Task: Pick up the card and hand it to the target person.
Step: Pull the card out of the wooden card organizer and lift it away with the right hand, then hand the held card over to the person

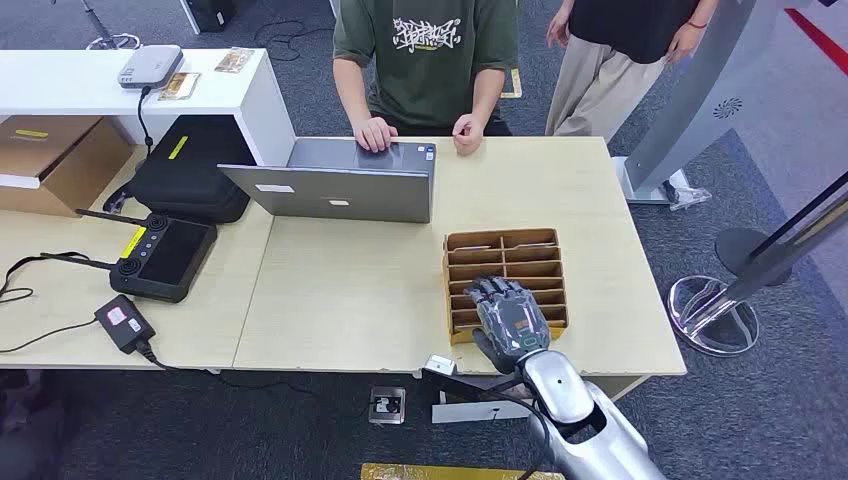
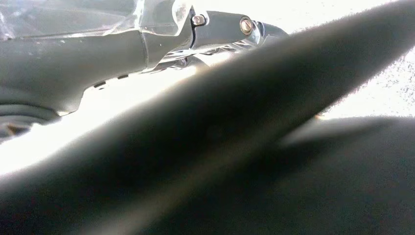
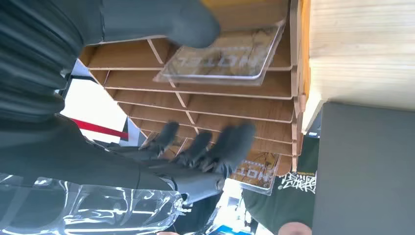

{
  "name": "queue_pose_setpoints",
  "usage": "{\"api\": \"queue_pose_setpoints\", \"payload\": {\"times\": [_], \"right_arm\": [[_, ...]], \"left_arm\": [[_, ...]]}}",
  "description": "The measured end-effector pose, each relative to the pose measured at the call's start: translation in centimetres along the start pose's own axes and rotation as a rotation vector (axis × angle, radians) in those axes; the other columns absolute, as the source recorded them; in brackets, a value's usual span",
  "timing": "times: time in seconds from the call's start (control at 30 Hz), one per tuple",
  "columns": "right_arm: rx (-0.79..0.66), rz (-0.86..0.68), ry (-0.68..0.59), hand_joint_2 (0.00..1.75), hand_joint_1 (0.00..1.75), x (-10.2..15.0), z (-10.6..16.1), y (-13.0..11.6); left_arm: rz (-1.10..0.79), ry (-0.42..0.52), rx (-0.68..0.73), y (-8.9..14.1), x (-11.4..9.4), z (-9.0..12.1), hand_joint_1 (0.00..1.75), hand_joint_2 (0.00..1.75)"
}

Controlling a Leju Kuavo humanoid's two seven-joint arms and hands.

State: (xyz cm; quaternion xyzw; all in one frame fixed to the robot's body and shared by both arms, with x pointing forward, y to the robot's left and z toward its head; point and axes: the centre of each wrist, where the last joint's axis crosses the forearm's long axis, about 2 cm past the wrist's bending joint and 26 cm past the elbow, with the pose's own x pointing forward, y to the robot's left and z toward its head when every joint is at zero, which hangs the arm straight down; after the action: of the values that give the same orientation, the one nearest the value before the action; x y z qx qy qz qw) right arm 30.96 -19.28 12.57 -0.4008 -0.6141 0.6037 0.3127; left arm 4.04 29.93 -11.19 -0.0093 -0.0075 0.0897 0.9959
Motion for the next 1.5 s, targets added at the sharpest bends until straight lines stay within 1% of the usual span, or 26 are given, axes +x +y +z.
{"api": "queue_pose_setpoints", "payload": {"times": [0.17, 0.27, 0.37, 0.43, 0.5, 0.63, 0.73, 0.83, 1.0, 1.17, 1.23, 1.33, 1.4, 1.47, 1.5], "right_arm": [[0.000, 0.000, -0.002, 1.75, 1.28, 0.0, 0.0, 0.0], [-0.002, -0.001, -0.002, 1.75, 1.33, 0.0, 0.0, 0.0], [-0.003, -0.001, -0.005, 1.75, 1.48, 0.0, 0.0, 0.0], [-0.004, -0.001, -0.009, 1.75, 1.62, 0.0, 0.0, 0.0], [-0.007, -0.003, -0.014, 1.75, 1.68, 0.0, 0.0, 0.0], [-0.060, 0.005, -0.014, 1.75, 1.62, 0.0, -0.1, -0.6], [-0.141, 0.029, -0.006, 1.75, 1.59, -0.2, -0.2, -1.9], [-0.216, 0.063, 0.007, 1.75, 1.59, -0.9, -0.4, -3.7], [-0.335, 0.121, 0.035, 1.75, 1.63, -3.0, -1.4, -7.7], [-0.408, 0.178, 0.058, 1.75, 1.66, -4.9, -2.9, -11.6], [-0.423, 0.188, 0.064, 1.75, 1.66, -5.3, -3.2, -12.4], [-0.432, 0.196, 0.066, 1.75, 1.67, -5.5, -3.5, -12.9], [-0.432, 0.199, 0.067, 1.75, 1.60, -5.6, -3.6, -12.9], [-0.428, 0.204, 0.071, 1.75, 0.77, -5.5, -3.7, -12.9], [-0.427, 0.206, 0.073, 1.75, 0.38, -5.5, -3.7, -12.8]], "left_arm": [[0.000, 0.000, 0.000, 0.0, 0.0, 0.0, 0.00, 0.00], [0.000, 0.000, 0.000, 0.0, 0.0, 0.0, 0.00, 0.00], [0.000, 0.000, 0.000, 0.0, 0.0, 0.0, 0.00, 0.00], [0.000, 0.000, 0.000, 0.0, 0.0, 0.0, 0.00, 0.00], [0.000, 0.000, 0.000, 0.0, 0.0, 0.0, 0.00, 0.00], [-0.002, 0.000, 0.000, 0.0, 0.0, 0.0, 0.00, 0.00], [-0.003, 0.000, 0.000, 0.0, 0.0, 0.0, 0.00, 0.00], [-0.005, -0.001, 0.001, 0.0, 0.0, 0.0, 0.00, 0.00], [-0.008, -0.003, 0.001, 0.0, -0.1, 0.0, 0.00, 0.00], [-0.016, -0.003, 0.002, 0.0, -0.1, 0.0, 0.00, 0.00], [-0.019, -0.002, 0.002, 0.0, -0.1, 0.0, 0.00, 0.00], [-0.021, -0.002, 0.002, 0.0, 0.0, 0.0, 0.00, 0.00], [-0.023, -0.002, 0.002, -0.1, 0.0, 0.0, 0.00, 0.00], [-0.025, -0.002, 0.001, -0.1, -0.1, 0.0, 0.00, 0.00], [-0.026, -0.002, 0.001, -0.1, -0.1, 0.0, 0.00, 0.00]]}}
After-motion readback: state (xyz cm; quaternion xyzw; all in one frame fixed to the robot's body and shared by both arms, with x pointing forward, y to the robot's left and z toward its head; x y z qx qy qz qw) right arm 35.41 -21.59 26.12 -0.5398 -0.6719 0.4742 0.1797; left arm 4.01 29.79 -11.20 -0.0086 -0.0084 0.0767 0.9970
